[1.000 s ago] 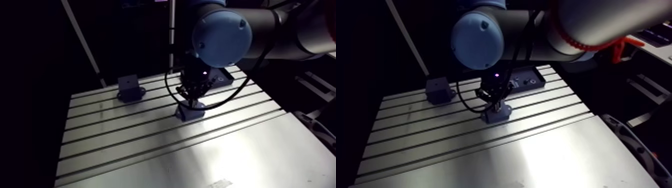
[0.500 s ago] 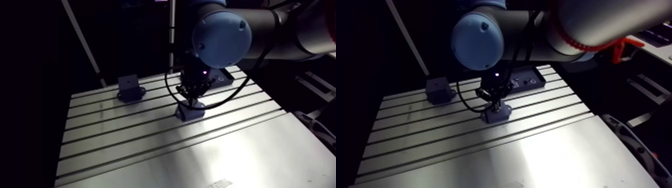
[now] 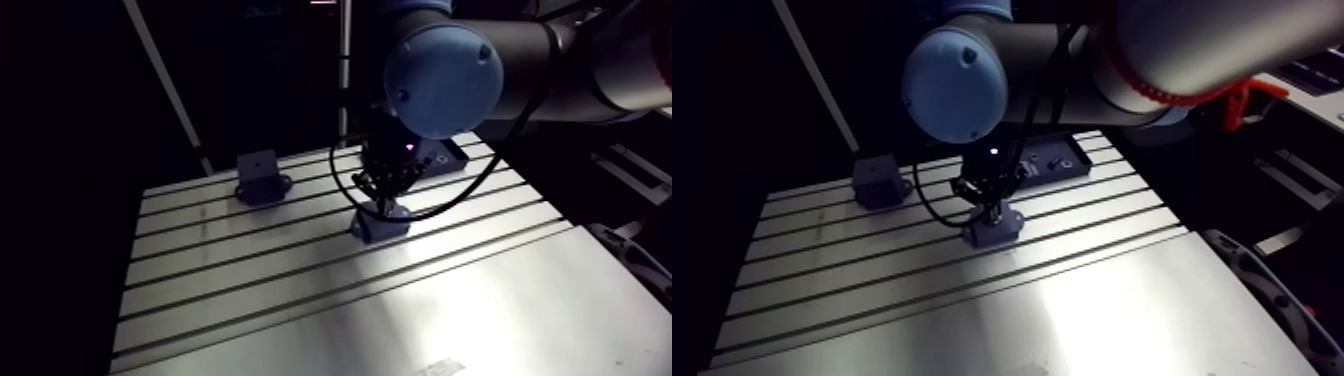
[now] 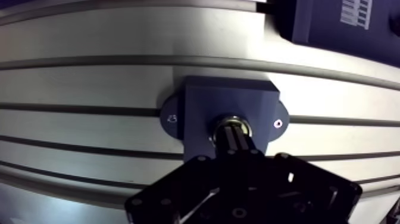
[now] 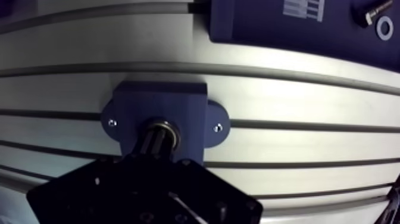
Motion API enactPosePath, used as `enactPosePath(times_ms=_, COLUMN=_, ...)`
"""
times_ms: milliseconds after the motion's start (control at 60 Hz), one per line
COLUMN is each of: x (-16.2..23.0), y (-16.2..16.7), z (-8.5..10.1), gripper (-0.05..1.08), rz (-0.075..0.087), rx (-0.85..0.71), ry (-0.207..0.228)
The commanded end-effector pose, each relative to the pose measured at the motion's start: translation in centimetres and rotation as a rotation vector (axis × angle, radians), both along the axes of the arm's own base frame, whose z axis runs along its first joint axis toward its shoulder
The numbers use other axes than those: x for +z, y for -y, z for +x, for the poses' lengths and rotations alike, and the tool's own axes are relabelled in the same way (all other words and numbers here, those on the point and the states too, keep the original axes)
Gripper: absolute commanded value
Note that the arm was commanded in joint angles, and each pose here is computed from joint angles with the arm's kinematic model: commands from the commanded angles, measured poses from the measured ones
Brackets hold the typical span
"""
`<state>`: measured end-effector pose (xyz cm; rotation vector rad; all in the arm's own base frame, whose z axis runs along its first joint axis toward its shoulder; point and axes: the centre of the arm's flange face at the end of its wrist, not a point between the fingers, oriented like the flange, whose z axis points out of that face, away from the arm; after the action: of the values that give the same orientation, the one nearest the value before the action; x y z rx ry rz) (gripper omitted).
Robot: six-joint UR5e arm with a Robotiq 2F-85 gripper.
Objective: Pick up the bearing and press it into the housing until flush.
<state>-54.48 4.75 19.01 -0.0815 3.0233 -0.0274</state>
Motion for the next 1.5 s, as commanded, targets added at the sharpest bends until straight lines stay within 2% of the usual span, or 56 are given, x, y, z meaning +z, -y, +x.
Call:
enactPosePath(times_ms=17, x=-0.13, y=-0.04, z=0.12, gripper=1.07, rz=0.0, rx=0.0, ry=0.003)
enactPosePath(times_ms=1500, x=-0.32, y=0.0, z=0.22, gripper=1.08, rz=-0.002, rx=0.004, ry=0.008)
